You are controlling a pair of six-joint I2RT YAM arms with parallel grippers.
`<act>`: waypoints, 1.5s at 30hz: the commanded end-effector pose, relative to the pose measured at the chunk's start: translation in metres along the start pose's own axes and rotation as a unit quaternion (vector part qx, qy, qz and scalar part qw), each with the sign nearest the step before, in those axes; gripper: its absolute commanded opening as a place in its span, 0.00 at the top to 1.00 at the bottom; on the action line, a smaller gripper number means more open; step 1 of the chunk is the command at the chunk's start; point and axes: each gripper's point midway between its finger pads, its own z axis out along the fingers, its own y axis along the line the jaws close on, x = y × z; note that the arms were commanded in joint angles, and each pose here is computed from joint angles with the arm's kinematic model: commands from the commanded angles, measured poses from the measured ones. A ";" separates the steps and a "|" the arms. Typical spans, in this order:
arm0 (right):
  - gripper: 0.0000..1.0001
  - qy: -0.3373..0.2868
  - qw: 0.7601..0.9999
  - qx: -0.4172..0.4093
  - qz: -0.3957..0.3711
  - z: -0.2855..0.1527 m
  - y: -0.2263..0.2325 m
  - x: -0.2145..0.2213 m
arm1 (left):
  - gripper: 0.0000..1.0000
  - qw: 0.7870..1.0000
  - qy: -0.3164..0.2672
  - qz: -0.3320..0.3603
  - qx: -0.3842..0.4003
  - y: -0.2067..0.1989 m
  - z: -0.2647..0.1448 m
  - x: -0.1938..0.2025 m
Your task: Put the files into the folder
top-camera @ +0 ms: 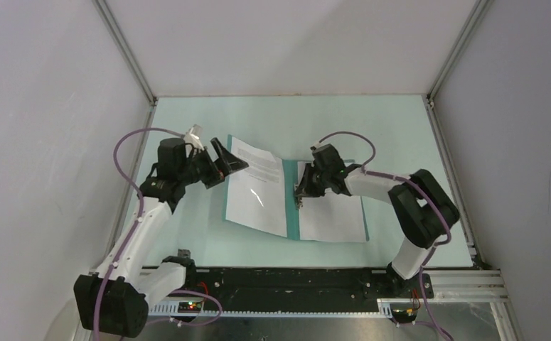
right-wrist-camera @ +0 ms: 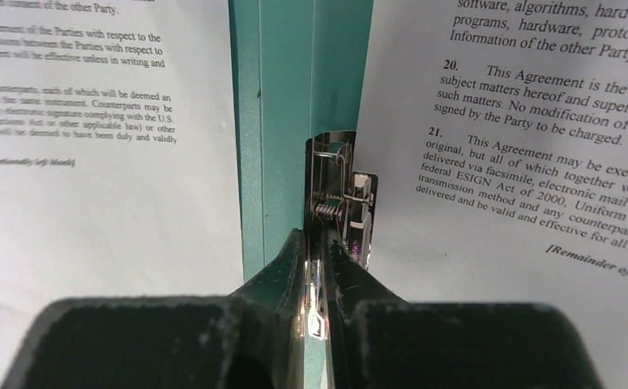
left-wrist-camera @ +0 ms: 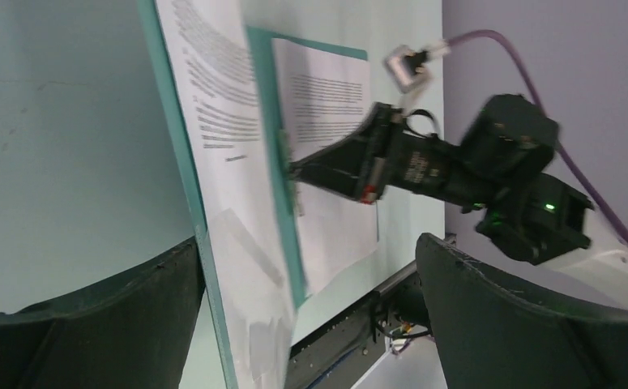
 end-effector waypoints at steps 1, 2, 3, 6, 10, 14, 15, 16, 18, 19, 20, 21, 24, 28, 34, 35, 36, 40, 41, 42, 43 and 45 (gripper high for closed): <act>1.00 -0.041 0.998 -0.045 0.015 0.026 0.045 -0.015 | 0.00 0.999 -0.035 0.034 0.017 -0.041 -0.001 -0.015; 1.00 -0.040 0.997 -0.059 0.017 0.030 0.055 -0.011 | 0.00 0.998 -0.024 0.045 0.022 -0.049 0.003 -0.007; 1.00 -0.037 0.997 -0.062 0.019 0.036 0.059 -0.009 | 0.00 0.998 -0.034 0.051 0.014 -0.054 0.007 -0.012; 1.00 -0.028 0.996 -0.082 0.019 0.040 0.076 -0.003 | 0.00 0.996 -0.030 0.080 0.018 -0.080 0.019 -0.003; 0.67 -0.039 0.996 -0.075 0.022 0.019 0.074 -0.015 | 0.00 0.994 -0.046 0.101 0.008 -0.105 0.033 -0.006; 0.50 -0.083 0.993 -0.077 0.042 -0.032 0.066 -0.040 | 0.00 0.992 -0.043 0.122 -0.006 -0.118 0.052 0.004; 0.48 -0.080 0.994 -0.061 0.051 -0.037 0.052 -0.035 | 0.00 0.991 -0.038 0.129 0.000 -0.126 0.055 0.009; 0.45 -0.103 0.991 -0.061 0.057 -0.052 0.049 -0.045 | 0.00 0.991 -0.032 0.132 -0.012 -0.122 0.065 0.013; 0.43 -0.121 0.990 -0.036 0.068 -0.069 0.027 -0.045 | 0.00 0.989 -0.024 0.141 -0.019 -0.126 0.078 0.021; 0.42 -0.124 0.989 -0.016 0.078 -0.075 0.013 -0.045 | 0.00 0.989 -0.022 0.148 -0.013 -0.135 0.080 0.025; 0.41 -0.143 0.987 -0.003 0.077 -0.087 0.004 -0.046 | 0.00 0.988 -0.016 0.151 -0.023 -0.132 0.090 0.029; 0.40 -0.148 0.985 0.018 0.083 -0.093 -0.010 -0.046 | 0.00 0.987 -0.014 0.159 -0.014 -0.143 0.092 0.033; 0.38 -0.192 0.975 0.049 0.095 -0.127 -0.037 -0.046 | 0.00 0.984 -0.001 0.177 -0.017 -0.151 0.112 0.046; 0.36 -0.241 0.960 0.093 0.106 -0.173 -0.065 -0.041 | 0.00 0.981 0.030 0.190 0.005 -0.168 0.136 0.068; 0.31 -0.301 0.939 0.124 0.112 -0.220 -0.083 -0.040 | 0.00 0.979 0.078 0.182 0.045 -0.166 0.174 0.102; 0.31 -0.305 0.938 0.122 0.112 -0.223 -0.083 -0.040 | 0.00 0.979 0.089 0.178 0.052 -0.162 0.183 0.109; 0.30 -0.303 0.938 0.124 0.112 -0.224 -0.084 -0.038 | 0.00 0.979 0.098 0.174 0.050 -0.153 0.189 0.114; 0.29 -0.298 0.940 0.122 0.111 -0.223 -0.083 -0.036 | 0.00 0.981 0.123 0.139 0.060 -0.126 0.214 0.130; 0.28 -0.297 0.941 0.122 0.110 -0.222 -0.083 -0.036 | 0.00 0.980 0.134 0.135 0.058 -0.117 0.222 0.136; 0.28 -0.296 0.941 0.120 0.108 -0.222 -0.081 -0.036 | 0.00 0.980 0.139 0.133 0.054 -0.109 0.226 0.137; 0.28 -0.294 0.942 0.119 0.107 -0.219 -0.081 -0.037 | 0.00 0.979 0.148 0.133 0.051 -0.101 0.231 0.142; 0.28 -0.287 0.945 0.119 0.104 -0.215 -0.080 -0.037 | 0.00 0.978 0.148 0.142 0.046 -0.095 0.233 0.141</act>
